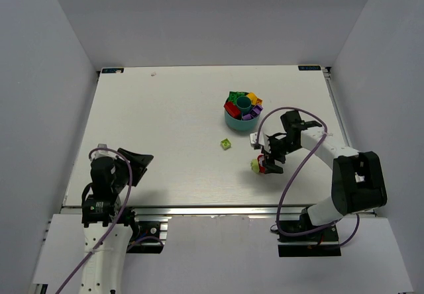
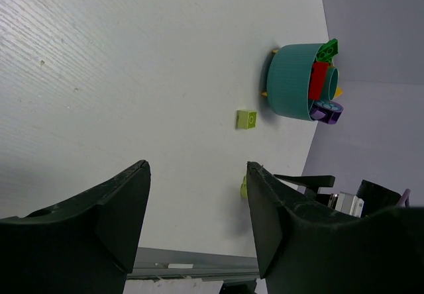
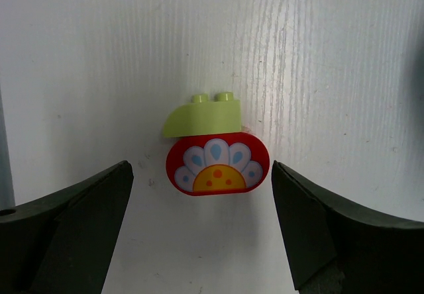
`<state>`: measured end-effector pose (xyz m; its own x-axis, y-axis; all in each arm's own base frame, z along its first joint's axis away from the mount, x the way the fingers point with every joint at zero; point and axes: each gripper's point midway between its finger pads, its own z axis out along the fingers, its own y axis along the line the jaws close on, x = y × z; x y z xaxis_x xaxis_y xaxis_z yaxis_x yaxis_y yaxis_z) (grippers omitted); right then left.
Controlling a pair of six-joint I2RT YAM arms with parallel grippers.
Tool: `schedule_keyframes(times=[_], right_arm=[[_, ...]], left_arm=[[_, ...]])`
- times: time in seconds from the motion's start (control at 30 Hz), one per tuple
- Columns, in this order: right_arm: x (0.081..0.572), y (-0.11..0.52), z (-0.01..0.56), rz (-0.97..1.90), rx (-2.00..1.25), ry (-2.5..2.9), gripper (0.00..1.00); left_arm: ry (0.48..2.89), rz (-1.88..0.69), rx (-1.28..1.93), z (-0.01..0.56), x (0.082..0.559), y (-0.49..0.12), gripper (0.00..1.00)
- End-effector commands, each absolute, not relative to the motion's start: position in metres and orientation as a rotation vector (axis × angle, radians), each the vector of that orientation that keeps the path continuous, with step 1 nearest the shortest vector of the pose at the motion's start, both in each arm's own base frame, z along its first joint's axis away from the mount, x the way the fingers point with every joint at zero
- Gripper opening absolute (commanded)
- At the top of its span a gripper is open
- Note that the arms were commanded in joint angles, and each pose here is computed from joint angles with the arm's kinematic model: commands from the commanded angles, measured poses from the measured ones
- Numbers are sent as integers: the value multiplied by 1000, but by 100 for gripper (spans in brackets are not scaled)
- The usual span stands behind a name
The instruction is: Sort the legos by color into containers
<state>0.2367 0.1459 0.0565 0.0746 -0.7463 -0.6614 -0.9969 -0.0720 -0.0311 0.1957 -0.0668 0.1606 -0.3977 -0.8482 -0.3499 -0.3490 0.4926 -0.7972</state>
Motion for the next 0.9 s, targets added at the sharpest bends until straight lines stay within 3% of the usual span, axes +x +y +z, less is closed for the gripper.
schedule_keyframes(times=[0.0, 0.37, 0.6, 0.77, 0.87], right_arm=[[252, 151, 62, 625, -1866, 1722, 90], [255, 155, 42, 572, -1915, 1768, 89], [254, 153, 36, 578, -1924, 1801, 70], [255, 152, 31, 556, -1924, 1823, 70], [256, 152, 28, 542, -1919, 1833, 75]], left_arm=[[1960, -824, -987, 159, 200, -67, 69], [1977, -897, -946, 159, 207, -77, 69], [1914, -1150, -745, 186, 220, -108, 69], [1892, -1257, -667, 198, 224, -120, 69], [1892, -1283, -642, 202, 227, -123, 69]])
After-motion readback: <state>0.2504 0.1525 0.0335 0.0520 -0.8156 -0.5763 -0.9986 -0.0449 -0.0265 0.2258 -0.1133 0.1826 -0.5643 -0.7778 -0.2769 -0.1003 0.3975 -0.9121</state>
